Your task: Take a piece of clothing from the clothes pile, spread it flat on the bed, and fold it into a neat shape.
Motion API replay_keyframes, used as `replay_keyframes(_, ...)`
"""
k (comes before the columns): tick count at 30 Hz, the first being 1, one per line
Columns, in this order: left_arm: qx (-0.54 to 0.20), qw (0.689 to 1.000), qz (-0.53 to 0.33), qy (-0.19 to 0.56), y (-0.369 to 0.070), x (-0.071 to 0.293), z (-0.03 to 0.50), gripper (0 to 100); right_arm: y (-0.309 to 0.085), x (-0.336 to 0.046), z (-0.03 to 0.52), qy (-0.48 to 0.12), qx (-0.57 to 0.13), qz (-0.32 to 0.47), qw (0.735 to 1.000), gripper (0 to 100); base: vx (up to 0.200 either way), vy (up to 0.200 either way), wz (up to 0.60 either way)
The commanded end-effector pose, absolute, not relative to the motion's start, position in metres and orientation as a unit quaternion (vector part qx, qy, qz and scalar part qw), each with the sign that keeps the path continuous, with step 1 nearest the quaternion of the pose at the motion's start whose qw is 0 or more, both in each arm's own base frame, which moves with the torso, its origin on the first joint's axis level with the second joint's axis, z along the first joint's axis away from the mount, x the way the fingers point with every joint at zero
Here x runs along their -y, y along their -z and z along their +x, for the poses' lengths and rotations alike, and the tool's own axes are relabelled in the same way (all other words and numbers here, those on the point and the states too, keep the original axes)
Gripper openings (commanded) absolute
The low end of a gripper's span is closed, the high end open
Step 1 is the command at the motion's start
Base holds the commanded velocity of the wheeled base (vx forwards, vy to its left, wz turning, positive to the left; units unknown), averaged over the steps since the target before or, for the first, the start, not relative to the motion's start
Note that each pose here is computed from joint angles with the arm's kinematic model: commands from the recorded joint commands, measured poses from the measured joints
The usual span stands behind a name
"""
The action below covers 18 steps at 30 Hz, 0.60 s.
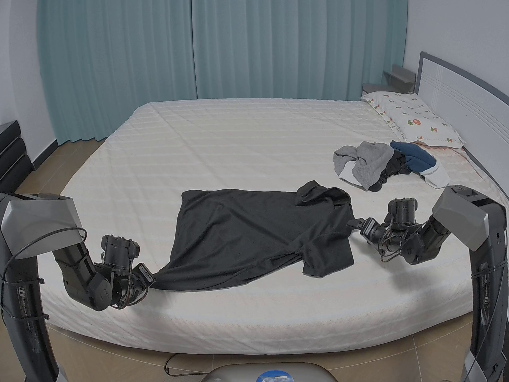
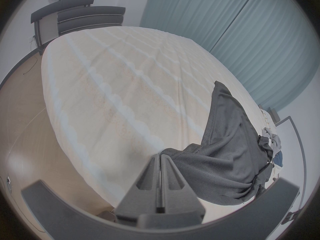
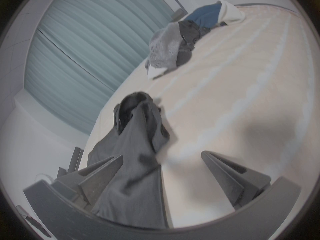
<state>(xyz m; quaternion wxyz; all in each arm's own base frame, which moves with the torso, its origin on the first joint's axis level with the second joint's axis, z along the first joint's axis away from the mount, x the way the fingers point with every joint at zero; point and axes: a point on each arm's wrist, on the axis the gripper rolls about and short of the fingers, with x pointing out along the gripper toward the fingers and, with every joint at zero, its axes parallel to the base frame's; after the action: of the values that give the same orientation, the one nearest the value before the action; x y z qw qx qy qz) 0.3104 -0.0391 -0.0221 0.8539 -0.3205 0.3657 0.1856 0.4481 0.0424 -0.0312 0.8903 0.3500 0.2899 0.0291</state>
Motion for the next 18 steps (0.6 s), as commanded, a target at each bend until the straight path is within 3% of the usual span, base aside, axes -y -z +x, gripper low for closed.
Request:
replay_keyframes(1,-0.367,0.853,-0.321,-0.186,0.022,0.04,0.31,0,0.006,-0.046,0.412,-0.063,-0.319,0.35,0.878,100,0.0,0.0,0.0)
replay_keyframes(18,-0.367,0.853,-0.321,-0.186,0.021,0.039,0.308,0,0.04,-0.083,0.402,-0.087,-0.375,0.322,0.865,100,0.0,0.0,0.0)
